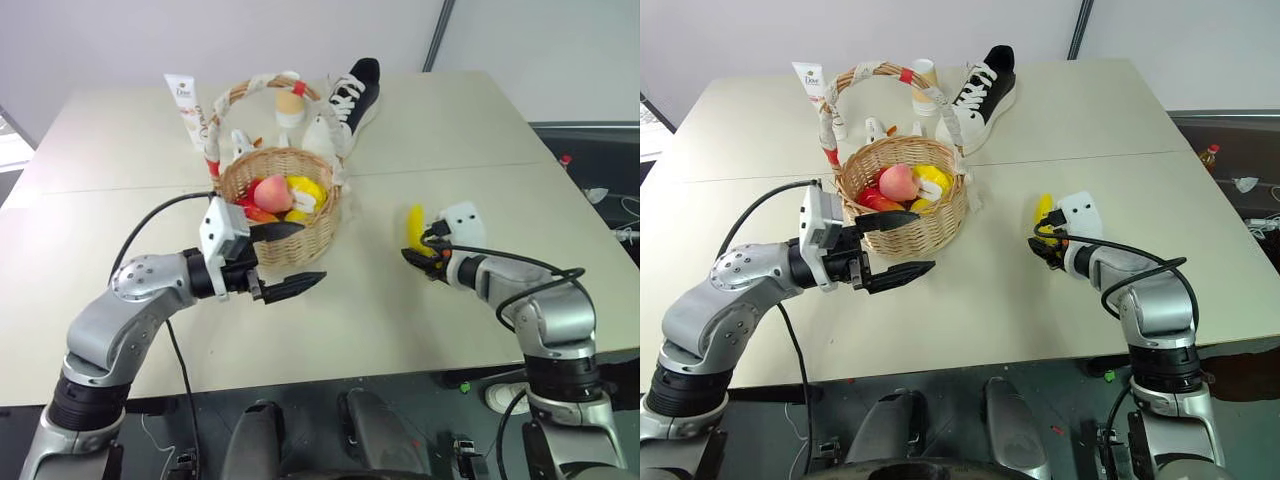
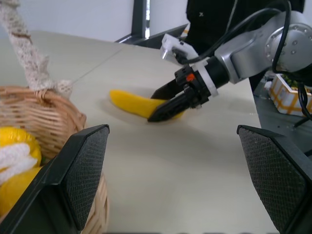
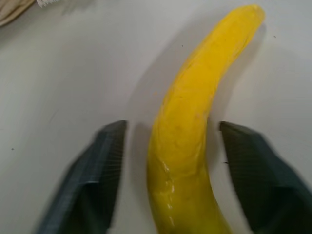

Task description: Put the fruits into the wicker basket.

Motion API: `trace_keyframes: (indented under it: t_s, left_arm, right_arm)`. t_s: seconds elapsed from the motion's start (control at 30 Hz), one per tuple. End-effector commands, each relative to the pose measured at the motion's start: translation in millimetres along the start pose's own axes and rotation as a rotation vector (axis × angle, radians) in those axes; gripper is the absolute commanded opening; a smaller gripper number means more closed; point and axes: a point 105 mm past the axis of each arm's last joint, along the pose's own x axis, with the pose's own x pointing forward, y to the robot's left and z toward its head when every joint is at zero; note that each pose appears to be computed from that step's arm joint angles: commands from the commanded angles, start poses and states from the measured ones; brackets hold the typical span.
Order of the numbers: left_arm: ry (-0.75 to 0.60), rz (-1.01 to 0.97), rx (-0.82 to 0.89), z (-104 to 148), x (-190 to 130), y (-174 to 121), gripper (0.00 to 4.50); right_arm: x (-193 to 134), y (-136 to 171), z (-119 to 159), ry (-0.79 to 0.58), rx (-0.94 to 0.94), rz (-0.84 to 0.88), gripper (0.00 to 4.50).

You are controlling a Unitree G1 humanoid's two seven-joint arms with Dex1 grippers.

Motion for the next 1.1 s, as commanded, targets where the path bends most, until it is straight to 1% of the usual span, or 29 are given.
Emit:
trace_keyframes:
  t_s: [0.03,0.07,0.1,0.17,0.23,0.3,0.37,0.43,0.5,0.57,0.67,0.73,0.8,0.9,1.03,1.07,1.1]
  left_arm:
    - [-0.014,0.017,0.051,8.3,-6.4,-0.1,4.50]
    - [-0.012,0.023,0.050,7.8,-7.4,0.5,4.50]
    - [-0.009,0.034,0.051,7.2,-9.4,2.0,4.50]
    - [0.001,0.077,0.050,5.3,-17.2,8.9,4.50]
    - [0.006,0.129,0.046,3.8,-27.8,18.1,4.50]
    - [-0.001,0.190,0.030,4.7,-41.5,29.2,4.50]
    - [0.002,0.240,0.016,3.5,-55.1,37.9,4.50]
    - [0.023,0.283,0.003,-1.5,-68.3,43.7,4.50]
    - [0.038,0.307,-0.001,-4.9,-76.1,46.1,4.50]
    - [0.037,0.321,-0.002,-4.9,-79.1,47.2,4.50]
    - [0.023,0.332,0.002,-2.2,-79.7,44.5,4.50]
    - [0.012,0.337,0.007,-0.5,-79.0,39.8,4.50]
    - [0.003,0.346,0.012,1.0,-78.3,36.1,4.50]
    - [-0.010,0.362,0.013,2.3,-77.4,30.3,4.50]
    - [-0.016,0.368,0.012,2.2,-75.1,26.2,4.50]
    - [-0.019,0.369,0.011,2.7,-74.4,26.0,4.50]
    - [-0.021,0.369,0.011,3.0,-73.7,26.2,4.50]
  right_arm:
    - [-2.0,1.3,12.2,-0.035,-0.023,0.010,1.24]
    - [-2.3,1.7,13.2,-0.037,-0.032,0.013,0.77]
    - [-3.8,2.3,16.8,-0.048,-0.054,0.019,0.64]
    - [-13.1,6.2,30.2,-0.097,-0.195,0.058,0.64]
    - [-26.7,16.0,42.7,-0.150,-0.367,0.139,0.64]
    - [-45.9,39.3,58.1,-0.235,-0.516,0.289,0.64]
    - [-66.0,69.9,68.4,-0.311,-0.596,0.476,0.64]
    - [-80.6,103.6,76.7,-0.367,-0.627,0.666,0.64]
    - [-77.7,128.0,91.5,-0.429,-0.626,0.749,0.64]
    - [-64.2,144.3,107.4,-0.463,-0.584,0.767,0.64]
    - [-39.0,169.6,125.1,-0.470,-0.576,0.761,0.64]
    - [-16.9,180.9,140.2,-0.441,-0.512,0.720,0.64]
    - [0.0,184.1,152.3,-0.413,-0.457,0.674,0.64]
    - [18.9,180.6,166.3,-0.398,-0.419,0.614,0.64]
    - [29.9,176.1,173.4,-0.406,-0.408,0.579,0.64]
    - [29.2,176.7,174.8,-0.416,-0.408,0.580,1.67]
    - [27.3,177.7,176.3,-0.429,-0.410,0.583,1.93]
